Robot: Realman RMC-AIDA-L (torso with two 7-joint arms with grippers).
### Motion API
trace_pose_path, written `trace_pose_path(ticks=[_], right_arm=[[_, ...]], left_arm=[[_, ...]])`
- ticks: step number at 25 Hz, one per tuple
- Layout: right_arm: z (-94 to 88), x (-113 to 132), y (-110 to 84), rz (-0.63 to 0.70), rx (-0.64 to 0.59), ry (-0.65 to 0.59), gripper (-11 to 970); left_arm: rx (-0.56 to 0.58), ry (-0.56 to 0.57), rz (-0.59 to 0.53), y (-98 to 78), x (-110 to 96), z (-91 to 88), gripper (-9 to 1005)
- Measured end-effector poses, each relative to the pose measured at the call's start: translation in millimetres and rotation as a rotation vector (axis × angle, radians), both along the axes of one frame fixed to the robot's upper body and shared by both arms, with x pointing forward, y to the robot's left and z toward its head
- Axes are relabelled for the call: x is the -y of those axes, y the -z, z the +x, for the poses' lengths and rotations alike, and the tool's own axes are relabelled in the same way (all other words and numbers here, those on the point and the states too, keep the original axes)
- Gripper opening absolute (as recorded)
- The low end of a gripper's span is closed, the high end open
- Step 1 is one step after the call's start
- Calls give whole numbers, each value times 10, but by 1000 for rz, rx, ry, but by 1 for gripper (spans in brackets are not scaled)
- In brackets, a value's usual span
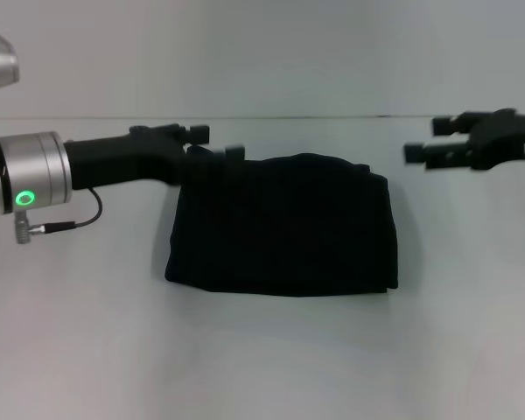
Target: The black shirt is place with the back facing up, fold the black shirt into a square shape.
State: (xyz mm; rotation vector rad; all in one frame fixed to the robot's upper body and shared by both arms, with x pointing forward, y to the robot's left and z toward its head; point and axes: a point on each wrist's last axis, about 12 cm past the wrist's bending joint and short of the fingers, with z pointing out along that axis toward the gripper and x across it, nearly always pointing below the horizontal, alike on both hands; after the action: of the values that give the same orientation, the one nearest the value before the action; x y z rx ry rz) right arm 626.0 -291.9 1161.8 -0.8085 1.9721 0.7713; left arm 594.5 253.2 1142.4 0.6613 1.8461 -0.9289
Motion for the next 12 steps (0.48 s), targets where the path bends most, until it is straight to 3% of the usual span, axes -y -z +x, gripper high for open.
trace_pose_path(ticks=[4, 10, 12], right_arm=[[42, -238, -36, -100, 17, -94, 879], [188, -623, -34, -239, 6, -134, 878], [233, -725, -28, -282, 4, -128, 877]], left_arm=[[56, 86, 124, -60, 7, -3, 704], [64, 149, 284, -95, 105, 103, 952], [63, 161, 321, -101, 142, 135, 952]])
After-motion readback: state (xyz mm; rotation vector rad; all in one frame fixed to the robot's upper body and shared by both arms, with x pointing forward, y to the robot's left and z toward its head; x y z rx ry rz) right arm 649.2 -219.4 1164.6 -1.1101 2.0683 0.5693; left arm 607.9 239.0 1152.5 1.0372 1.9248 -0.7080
